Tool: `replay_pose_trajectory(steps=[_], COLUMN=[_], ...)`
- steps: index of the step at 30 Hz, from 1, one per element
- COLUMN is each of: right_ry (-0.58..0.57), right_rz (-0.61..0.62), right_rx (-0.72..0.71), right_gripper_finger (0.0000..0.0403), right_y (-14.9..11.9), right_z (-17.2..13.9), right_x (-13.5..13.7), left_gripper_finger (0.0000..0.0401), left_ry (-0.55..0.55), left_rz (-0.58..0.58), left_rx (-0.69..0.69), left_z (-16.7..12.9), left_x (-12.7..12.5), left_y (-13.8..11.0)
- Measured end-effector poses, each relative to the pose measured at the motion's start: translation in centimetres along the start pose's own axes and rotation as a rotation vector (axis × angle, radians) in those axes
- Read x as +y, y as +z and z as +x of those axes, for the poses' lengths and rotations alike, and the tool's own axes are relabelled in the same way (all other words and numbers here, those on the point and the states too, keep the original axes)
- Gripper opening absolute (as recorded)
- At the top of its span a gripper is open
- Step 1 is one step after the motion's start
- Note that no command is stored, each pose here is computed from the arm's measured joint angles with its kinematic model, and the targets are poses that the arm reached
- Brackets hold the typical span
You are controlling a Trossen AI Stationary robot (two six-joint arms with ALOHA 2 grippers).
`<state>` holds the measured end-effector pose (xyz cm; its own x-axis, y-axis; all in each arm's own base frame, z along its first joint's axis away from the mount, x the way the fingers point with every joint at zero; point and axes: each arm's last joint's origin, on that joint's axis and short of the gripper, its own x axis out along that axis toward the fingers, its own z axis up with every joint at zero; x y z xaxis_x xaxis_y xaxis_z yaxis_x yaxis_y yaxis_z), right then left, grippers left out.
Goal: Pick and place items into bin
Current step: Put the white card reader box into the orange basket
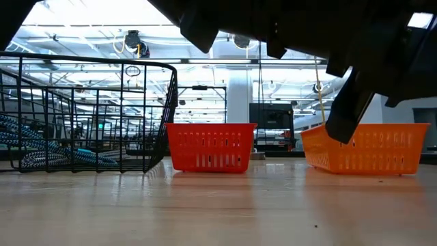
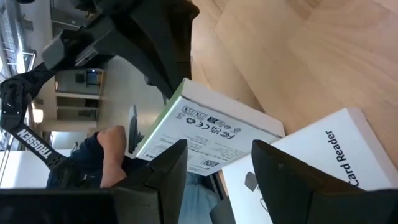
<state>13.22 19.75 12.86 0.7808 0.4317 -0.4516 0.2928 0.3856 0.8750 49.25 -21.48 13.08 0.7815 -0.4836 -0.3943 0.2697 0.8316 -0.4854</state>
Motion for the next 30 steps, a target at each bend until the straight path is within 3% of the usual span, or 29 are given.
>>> replay_pose_trajectory(steps=[10,19,30], right_ry=[-0.003,-0.006,-0.010], right_rz=[-0.005,-0.019,-0.027], right_rx=[-0.001,-0.003,-0.007], right_gripper_finger=[0.0173,0.0173,0.0173], right_y=[0.01,0.02,0.05], right_z=[0.00,0.01,0.01], right_x=[-0.03,-0.06,-0.10], left_gripper_finger=[0.0004,0.0024,0.0008], left_ry=[-0.011,-0.016,-0.027], left_rz=[-0.003,-0.011,-0.010], left_rx=[-0.021,-0.031,-0.047], left_z=[-0.02,-0.03,-0.04], left_x=[-0.14,-0.12,-0.21], left_y=[0.22,0.35,0.50])
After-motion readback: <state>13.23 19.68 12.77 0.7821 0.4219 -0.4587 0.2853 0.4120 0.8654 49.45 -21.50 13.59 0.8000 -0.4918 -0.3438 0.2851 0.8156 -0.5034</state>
